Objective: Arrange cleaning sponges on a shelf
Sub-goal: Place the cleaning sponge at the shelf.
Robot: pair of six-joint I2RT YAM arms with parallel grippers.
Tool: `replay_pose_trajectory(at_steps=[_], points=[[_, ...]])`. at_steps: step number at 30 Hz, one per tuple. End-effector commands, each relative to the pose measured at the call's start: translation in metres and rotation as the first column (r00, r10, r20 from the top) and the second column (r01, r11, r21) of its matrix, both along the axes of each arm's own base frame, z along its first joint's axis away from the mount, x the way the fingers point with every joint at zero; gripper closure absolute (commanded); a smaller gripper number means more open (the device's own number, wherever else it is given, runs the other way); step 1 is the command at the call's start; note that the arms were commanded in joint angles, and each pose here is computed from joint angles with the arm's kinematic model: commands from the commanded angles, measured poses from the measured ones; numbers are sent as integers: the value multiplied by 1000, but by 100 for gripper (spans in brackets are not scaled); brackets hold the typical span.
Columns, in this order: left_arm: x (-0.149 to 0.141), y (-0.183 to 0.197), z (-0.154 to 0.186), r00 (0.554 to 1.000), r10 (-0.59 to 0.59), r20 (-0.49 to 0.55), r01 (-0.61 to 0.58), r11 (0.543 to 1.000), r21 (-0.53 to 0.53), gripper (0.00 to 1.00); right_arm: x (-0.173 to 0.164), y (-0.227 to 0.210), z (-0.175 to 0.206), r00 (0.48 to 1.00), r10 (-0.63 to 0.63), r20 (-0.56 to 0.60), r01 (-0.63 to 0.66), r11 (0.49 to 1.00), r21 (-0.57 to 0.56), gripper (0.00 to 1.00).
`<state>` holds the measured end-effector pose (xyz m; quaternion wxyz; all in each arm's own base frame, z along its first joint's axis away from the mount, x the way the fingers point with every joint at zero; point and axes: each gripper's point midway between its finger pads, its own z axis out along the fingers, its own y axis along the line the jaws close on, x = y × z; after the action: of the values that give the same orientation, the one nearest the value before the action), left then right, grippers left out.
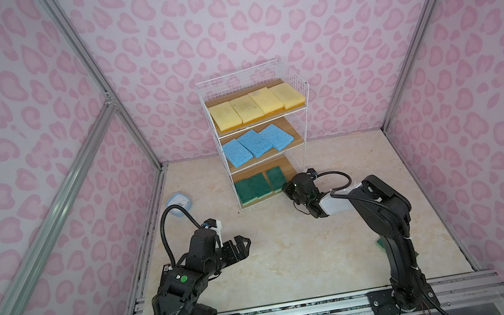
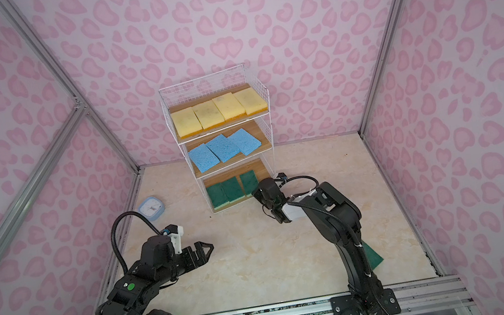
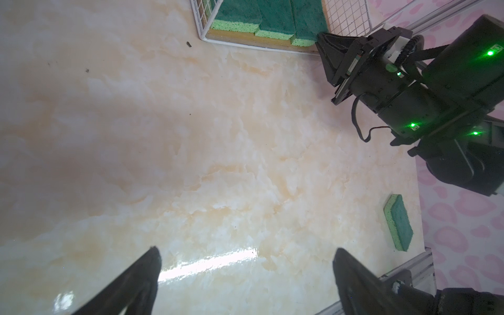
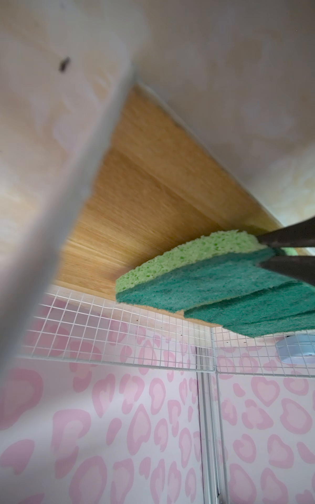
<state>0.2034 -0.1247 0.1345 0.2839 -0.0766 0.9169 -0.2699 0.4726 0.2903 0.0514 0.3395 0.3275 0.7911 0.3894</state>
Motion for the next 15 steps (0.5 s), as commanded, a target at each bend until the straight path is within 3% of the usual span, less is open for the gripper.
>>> replay_pose_trajectory(at_steps=[1, 6, 15], points=[[3, -3, 5, 1000, -8, 27, 9, 1000, -13, 1, -3, 18, 7, 995, 89, 44, -90, 996, 29, 92], [3, -3, 6, 1000, -8, 27, 8, 1000, -12, 1, -3, 23, 11, 991, 117, 64, -120, 992, 44, 82], [3, -3, 6, 1000, -10, 26, 10, 1000, -15, 1, -6, 15, 14, 990, 135, 50, -137, 990, 25, 52]])
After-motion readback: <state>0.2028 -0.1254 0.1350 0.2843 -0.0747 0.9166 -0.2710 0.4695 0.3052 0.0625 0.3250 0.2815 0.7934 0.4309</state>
